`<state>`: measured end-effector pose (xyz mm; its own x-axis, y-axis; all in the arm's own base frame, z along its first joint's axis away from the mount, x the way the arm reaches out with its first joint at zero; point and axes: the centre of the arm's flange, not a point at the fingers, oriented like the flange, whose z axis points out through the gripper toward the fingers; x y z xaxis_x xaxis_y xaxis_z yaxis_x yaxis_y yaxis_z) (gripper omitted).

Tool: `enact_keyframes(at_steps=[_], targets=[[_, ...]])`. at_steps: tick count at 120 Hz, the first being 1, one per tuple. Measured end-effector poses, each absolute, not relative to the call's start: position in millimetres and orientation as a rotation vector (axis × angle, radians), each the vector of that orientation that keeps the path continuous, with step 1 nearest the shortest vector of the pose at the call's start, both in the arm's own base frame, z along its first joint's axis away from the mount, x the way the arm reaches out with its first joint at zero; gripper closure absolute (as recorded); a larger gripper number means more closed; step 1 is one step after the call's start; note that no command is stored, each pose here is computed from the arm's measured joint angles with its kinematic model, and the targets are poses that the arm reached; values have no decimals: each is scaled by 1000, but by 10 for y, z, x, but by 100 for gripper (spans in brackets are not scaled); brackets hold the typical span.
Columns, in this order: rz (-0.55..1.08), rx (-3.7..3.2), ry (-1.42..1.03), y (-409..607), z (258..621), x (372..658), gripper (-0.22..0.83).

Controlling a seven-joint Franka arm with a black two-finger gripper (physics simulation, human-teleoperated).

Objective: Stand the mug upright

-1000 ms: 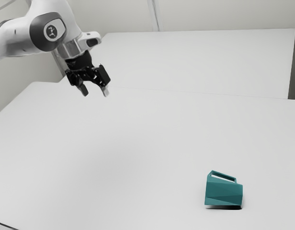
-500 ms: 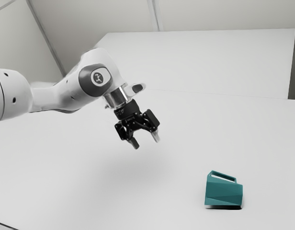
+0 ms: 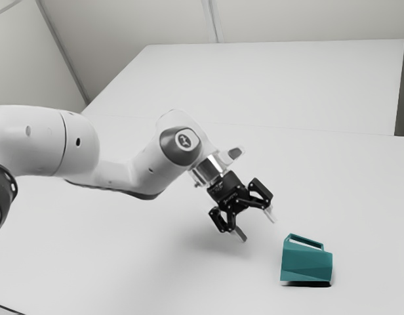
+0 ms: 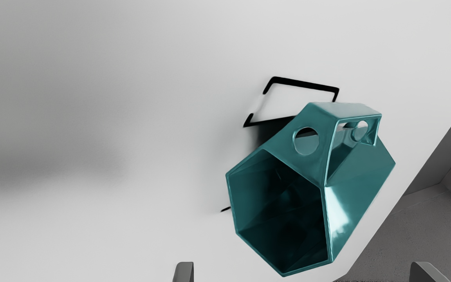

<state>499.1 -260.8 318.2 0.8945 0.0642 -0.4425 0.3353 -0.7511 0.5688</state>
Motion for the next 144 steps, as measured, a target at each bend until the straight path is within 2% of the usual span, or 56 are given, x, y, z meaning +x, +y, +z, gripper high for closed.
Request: enact_keyframes(at_steps=[58,139,144], targets=[[-603,2281,379,-3124,2857,4826,0],[-597,2209,430,-3442,2735,4912,0],[-586,2211,416,-3469,2780,4938,3]])
